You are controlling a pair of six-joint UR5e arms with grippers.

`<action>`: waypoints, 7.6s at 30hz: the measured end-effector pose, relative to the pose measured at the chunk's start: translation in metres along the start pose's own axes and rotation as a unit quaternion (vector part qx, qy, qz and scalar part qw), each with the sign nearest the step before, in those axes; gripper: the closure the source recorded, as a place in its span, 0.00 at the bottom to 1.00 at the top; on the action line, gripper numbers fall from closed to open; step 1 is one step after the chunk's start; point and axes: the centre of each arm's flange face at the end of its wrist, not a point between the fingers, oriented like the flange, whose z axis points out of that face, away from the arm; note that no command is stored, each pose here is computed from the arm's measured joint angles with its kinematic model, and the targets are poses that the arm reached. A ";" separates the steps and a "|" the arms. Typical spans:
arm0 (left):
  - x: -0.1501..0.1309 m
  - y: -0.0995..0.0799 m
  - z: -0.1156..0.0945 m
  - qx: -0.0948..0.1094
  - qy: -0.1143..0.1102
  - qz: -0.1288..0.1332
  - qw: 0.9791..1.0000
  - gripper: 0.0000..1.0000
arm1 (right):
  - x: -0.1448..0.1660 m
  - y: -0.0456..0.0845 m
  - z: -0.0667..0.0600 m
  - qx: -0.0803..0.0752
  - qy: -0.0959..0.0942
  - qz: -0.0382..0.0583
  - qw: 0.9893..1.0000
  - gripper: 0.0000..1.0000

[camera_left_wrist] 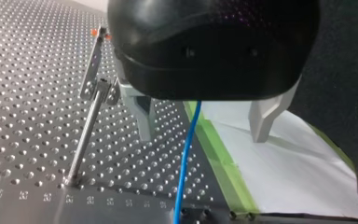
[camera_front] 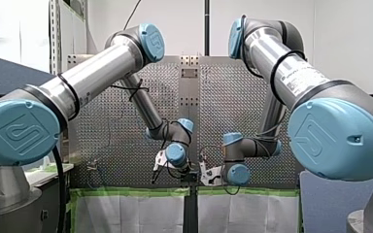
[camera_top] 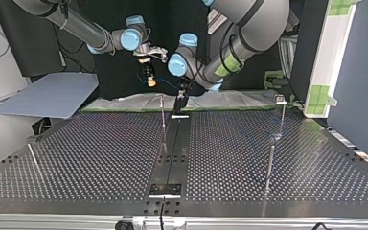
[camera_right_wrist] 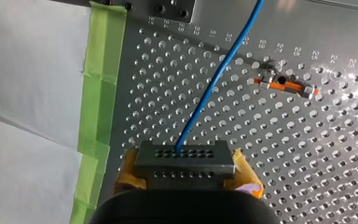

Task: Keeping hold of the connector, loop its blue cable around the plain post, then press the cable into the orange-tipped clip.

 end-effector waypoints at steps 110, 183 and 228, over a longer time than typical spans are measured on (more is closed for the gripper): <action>-0.052 0.047 0.017 -0.046 0.249 0.097 0.962 0.00 | -0.012 -0.011 0.006 0.037 0.019 0.003 0.999 1.00; -0.067 0.036 0.019 0.002 0.271 0.076 0.960 0.00 | -0.013 -0.009 0.007 0.036 0.019 0.004 0.999 1.00; 0.049 0.050 0.081 -0.040 0.282 0.064 0.956 0.00 | -0.013 -0.006 0.008 0.035 0.021 0.006 0.999 1.00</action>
